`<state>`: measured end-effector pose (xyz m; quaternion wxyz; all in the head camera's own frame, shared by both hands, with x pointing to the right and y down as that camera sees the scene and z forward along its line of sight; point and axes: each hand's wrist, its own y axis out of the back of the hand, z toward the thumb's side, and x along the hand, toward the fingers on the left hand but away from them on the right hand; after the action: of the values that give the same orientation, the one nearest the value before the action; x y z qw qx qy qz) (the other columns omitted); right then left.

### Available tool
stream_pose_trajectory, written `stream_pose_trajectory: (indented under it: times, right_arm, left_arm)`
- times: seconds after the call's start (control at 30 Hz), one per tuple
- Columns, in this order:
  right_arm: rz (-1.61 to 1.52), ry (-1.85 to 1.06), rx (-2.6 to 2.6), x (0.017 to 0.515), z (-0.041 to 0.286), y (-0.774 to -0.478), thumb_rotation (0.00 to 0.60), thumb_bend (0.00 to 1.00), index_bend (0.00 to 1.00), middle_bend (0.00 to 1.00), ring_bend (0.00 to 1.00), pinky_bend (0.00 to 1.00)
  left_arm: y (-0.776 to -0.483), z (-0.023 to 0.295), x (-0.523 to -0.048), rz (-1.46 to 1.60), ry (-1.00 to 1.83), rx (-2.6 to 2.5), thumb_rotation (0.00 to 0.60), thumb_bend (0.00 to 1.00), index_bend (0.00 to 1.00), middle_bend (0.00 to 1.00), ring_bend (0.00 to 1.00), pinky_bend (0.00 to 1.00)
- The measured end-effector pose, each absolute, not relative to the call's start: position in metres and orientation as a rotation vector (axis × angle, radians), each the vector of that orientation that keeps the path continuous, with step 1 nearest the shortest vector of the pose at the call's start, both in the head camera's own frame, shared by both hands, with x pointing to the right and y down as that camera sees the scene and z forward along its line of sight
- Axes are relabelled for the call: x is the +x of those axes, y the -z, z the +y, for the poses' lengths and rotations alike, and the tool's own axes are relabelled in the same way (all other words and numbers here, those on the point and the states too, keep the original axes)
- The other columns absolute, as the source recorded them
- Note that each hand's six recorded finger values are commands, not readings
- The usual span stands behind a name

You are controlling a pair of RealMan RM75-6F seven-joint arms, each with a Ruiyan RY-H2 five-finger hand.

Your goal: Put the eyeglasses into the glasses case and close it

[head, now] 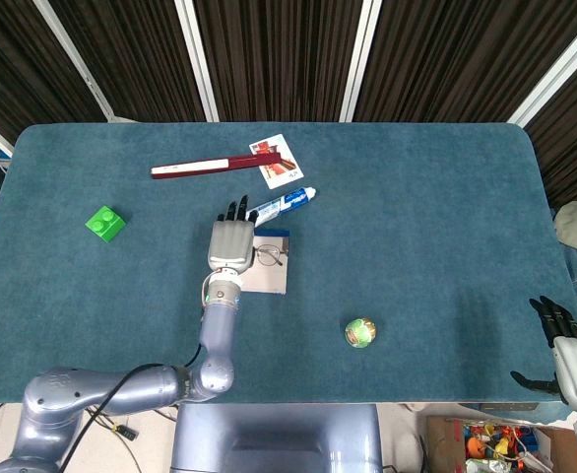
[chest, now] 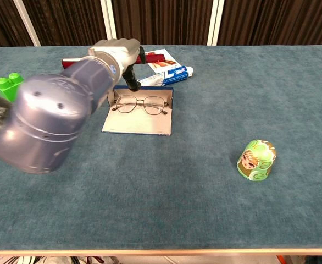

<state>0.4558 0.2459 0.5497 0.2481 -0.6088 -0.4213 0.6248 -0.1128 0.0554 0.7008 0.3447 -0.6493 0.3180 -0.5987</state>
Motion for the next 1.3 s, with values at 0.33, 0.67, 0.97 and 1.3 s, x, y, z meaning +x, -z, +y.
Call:
stream_pose_trajectory:
  times: [0.33, 0.67, 0.97, 1.3]
  right_arm:
    - [-1.151, -1.708, -1.653, 0.456, 0.246, -0.55, 0.6, 0.05, 0.0, 0.0, 0.0, 0.17]
    - [-1.153, -1.713, -1.653, 0.456, 0.246, -0.551, 0.6, 0.06, 0.0, 0.0, 0.0, 0.17]
    - [-1.157, -1.714, -1.653, 0.456, 0.246, -0.551, 0.6, 0.08, 0.0, 0.0, 0.0, 0.17]
    - [-1.152, -1.716, -1.65, 0.456, 0.246, -0.551, 0.6, 0.08, 0.0, 0.0, 0.0, 0.17]
  left_arm:
    - [-0.69, 0.07, -0.136, 0.926, 1.534, -1.969, 0.6, 0.46, 0.07, 0.64, 0.69, 0.75]
    - [-0.699, 0.082, -0.156, 0.833, 1.632, -2.088, 0.6, 0.46, 0.02, 0.78, 0.85, 0.85]
    - [-0.715, 0.096, -0.163, 0.746, 1.706, -2.043, 0.6, 0.46, 0.01, 0.78, 0.85, 0.85]
    - [-0.722, 0.105, -0.159, 0.68, 1.679, -2.016, 0.6, 0.46, 0.01, 0.78, 0.85, 0.85]
